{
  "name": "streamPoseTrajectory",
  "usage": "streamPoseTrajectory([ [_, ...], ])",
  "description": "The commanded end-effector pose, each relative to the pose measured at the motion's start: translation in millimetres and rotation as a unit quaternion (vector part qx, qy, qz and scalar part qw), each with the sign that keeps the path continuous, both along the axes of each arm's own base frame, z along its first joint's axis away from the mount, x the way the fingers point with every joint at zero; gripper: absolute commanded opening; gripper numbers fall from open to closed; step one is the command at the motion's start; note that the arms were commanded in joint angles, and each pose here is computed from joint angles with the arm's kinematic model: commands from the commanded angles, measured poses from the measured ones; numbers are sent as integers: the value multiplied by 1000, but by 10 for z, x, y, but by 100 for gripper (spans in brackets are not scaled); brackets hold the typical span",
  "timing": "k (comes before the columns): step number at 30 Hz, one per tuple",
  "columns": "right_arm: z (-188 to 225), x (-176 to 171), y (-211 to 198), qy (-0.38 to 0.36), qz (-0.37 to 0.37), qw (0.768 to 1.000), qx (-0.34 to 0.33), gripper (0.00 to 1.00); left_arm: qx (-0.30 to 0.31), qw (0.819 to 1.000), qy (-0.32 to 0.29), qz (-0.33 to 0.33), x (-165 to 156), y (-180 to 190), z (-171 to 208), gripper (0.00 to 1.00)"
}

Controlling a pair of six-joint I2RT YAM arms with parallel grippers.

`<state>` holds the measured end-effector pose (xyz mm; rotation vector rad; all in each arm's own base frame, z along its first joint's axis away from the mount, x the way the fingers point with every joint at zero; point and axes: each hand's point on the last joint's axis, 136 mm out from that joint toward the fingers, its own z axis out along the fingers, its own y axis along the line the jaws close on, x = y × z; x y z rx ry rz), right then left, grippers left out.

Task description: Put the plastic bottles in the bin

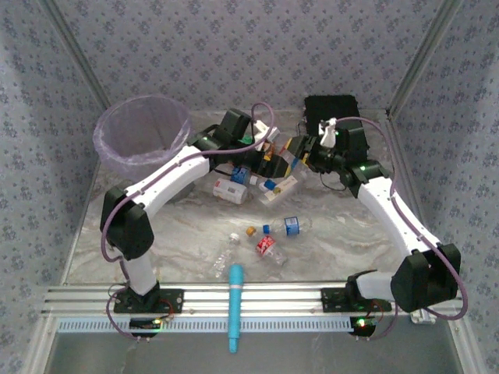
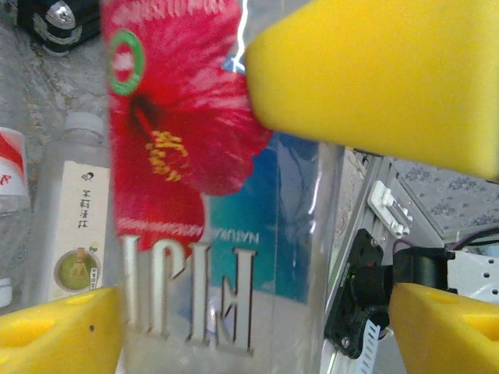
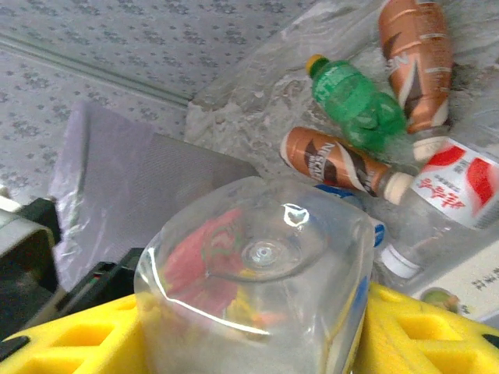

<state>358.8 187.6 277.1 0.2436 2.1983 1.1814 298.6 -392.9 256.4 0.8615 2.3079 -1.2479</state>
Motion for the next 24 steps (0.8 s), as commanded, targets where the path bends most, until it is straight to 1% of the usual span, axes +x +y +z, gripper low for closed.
streamPoseTrajectory([
  [1, 188, 37, 108, -27, 17, 999, 31, 58, -25, 1000, -6, -13, 2, -88, 150, 81],
  [5, 203, 52, 116, -29, 17, 999, 31, 58, -26, 1000, -7, -11, 7, -91, 160, 62],
  [6, 206, 51, 118, -30, 18, 999, 31, 58, -27, 1000, -9, -9, 16, -93, 167, 58],
  [9, 180, 57, 124, -24, 19, 999, 29, 59, -27, 1000, -11, -8, 29, -93, 184, 51],
  [10, 176, 58, 126, -23, 19, 999, 29, 59, -26, 1000, -12, -7, 34, -93, 181, 50],
  [12, 158, 60, 110, -17, 18, 999, 25, 66, -25, 1000, -14, -5, 51, -85, 192, 48],
  [13, 150, 56, 105, -13, 18, 999, 23, 71, -24, 1000, -14, -3, 62, -78, 192, 47],
  [15, 141, 52, 56, -10, 14, 1000, 16, 83, -21, 1000, -16, 2, 92, -55, 201, 44],
  [17, 147, 37, -29, -12, 7, 1000, 11, 91, -17, 1000, -18, 5, 110, -31, 215, 43],
  [21, 145, -12, -293, -20, -21, 1000, -4, 98, -2, 999, -31, 14, 167, 59, 270, 39],
  [22, 149, -31, -364, -21, -29, 999, -1, 100, 2, 999, -36, 18, 191, 90, 292, 38],
  [24, 169, -54, -534, -24, -49, 998, 18, 100, 28, 998, -51, 30, 258, 215, 319, 36],
])
